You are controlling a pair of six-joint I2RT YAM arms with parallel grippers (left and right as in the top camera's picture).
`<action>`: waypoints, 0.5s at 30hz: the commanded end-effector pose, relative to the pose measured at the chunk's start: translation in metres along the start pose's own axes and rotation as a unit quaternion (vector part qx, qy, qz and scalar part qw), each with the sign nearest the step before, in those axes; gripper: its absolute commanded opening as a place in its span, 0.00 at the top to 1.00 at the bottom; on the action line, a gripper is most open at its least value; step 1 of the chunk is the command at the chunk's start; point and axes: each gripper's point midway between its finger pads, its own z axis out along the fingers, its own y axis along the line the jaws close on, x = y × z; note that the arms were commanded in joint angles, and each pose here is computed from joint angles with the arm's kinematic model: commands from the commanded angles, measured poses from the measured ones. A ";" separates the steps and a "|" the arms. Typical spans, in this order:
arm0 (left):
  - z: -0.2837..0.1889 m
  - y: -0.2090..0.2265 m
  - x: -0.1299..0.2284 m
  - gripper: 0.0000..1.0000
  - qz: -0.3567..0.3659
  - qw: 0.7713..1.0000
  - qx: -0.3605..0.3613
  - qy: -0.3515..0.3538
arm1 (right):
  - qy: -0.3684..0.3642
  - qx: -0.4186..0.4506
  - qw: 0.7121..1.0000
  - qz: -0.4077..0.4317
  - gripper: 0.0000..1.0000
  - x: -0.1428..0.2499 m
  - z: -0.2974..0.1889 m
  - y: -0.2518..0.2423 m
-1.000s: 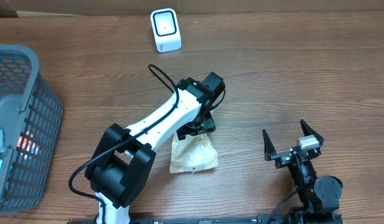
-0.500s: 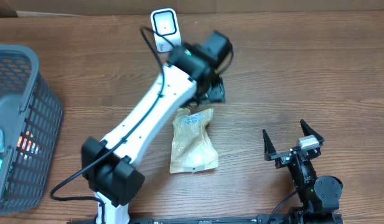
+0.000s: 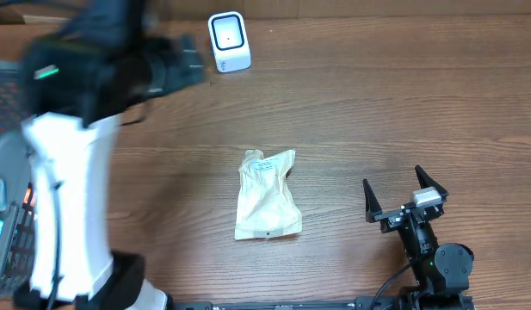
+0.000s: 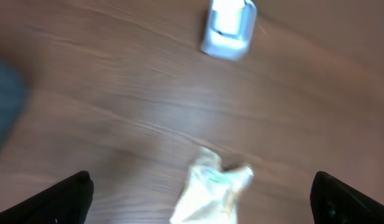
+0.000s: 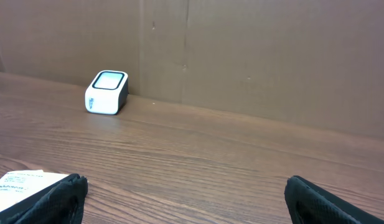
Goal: Scan the item barcode
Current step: 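Move the left gripper back into the basket above the orange box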
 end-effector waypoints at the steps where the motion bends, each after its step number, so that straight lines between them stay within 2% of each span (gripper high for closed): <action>1: -0.029 0.048 -0.017 0.03 -0.035 0.998 -0.034 -0.043 | -0.002 0.001 1.000 0.003 0.00 0.002 0.000 0.000; 7: -0.056 0.131 -0.037 0.03 -0.133 0.983 -0.091 -0.085 | -0.002 0.001 1.000 0.003 0.00 0.002 0.000 0.000; 15: -0.072 0.188 -0.050 0.04 -0.197 0.963 -0.136 -0.121 | -0.002 0.001 1.000 0.003 0.00 0.002 0.000 0.000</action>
